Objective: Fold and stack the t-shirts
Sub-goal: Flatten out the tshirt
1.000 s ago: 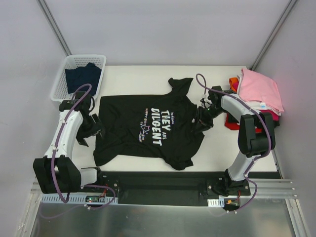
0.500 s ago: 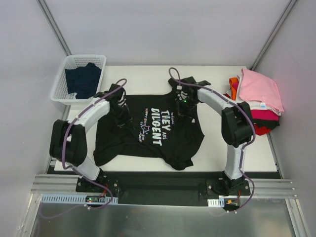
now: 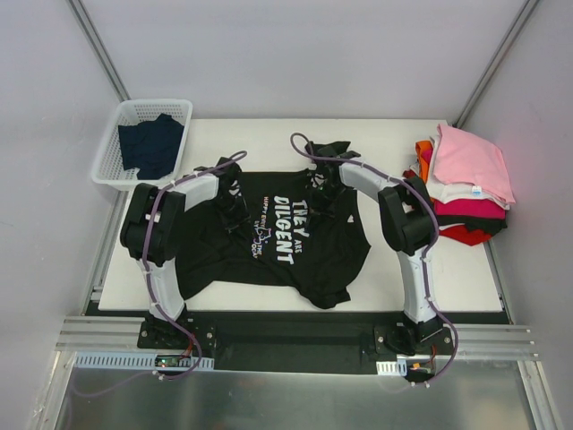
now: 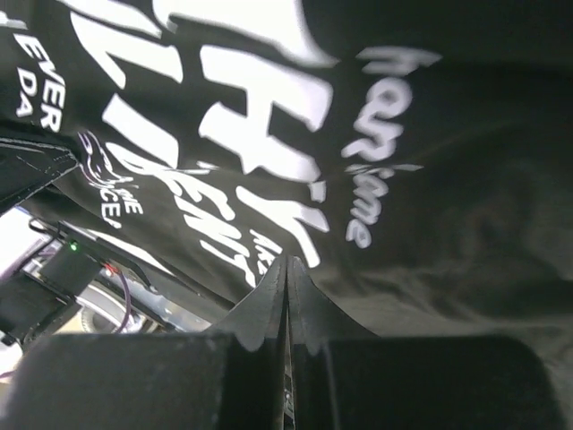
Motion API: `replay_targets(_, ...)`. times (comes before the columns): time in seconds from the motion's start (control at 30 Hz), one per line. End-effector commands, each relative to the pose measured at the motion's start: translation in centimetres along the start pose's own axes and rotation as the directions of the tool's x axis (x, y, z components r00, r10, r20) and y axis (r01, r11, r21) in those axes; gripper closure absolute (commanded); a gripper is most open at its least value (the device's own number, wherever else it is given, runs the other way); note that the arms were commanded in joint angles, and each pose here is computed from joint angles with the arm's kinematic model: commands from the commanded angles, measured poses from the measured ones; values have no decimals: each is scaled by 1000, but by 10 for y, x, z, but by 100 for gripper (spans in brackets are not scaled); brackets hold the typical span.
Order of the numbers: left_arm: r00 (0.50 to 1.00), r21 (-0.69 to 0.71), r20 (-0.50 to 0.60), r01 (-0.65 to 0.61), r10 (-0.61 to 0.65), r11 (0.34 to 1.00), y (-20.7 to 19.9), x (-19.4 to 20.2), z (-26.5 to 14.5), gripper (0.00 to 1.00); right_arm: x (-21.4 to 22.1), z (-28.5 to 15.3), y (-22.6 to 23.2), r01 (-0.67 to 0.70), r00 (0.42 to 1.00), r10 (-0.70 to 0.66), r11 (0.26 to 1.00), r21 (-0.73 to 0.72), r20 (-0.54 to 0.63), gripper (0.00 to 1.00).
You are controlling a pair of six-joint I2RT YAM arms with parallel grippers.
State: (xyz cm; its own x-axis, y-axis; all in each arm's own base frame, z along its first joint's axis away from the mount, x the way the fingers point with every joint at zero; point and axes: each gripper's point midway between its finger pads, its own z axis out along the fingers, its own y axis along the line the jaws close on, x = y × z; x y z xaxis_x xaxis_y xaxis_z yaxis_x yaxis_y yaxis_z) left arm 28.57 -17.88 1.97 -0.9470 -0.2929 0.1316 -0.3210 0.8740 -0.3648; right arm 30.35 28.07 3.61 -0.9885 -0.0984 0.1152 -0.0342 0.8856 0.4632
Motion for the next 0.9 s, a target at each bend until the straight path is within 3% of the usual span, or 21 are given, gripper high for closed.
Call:
replay_targets(0.0, 997, -98, 73, -7, 14, 995, 11, -22, -2, 76, -21, -11, -1, -46, 997, 48, 998, -36, 56, 99)
replay_targets(0.33, 995, -21, 53, -80, 81, 997, -31, -39, -11, 72, -43, -22, -29, -148, 984, 152, 988, -52, 88, 98)
replay_targets(0.67, 986, 53, -29, -161, 162, 986, -68, -24, 10, 71, -69, -21, -65, -229, 962, 225, 973, 9, 153, 99)
replay_targets(0.87, 982, 55, -53, -180, 182, 982, -69, -18, 17, 70, -84, -36, -95, -275, 944, 260, 960, 45, 205, 99)
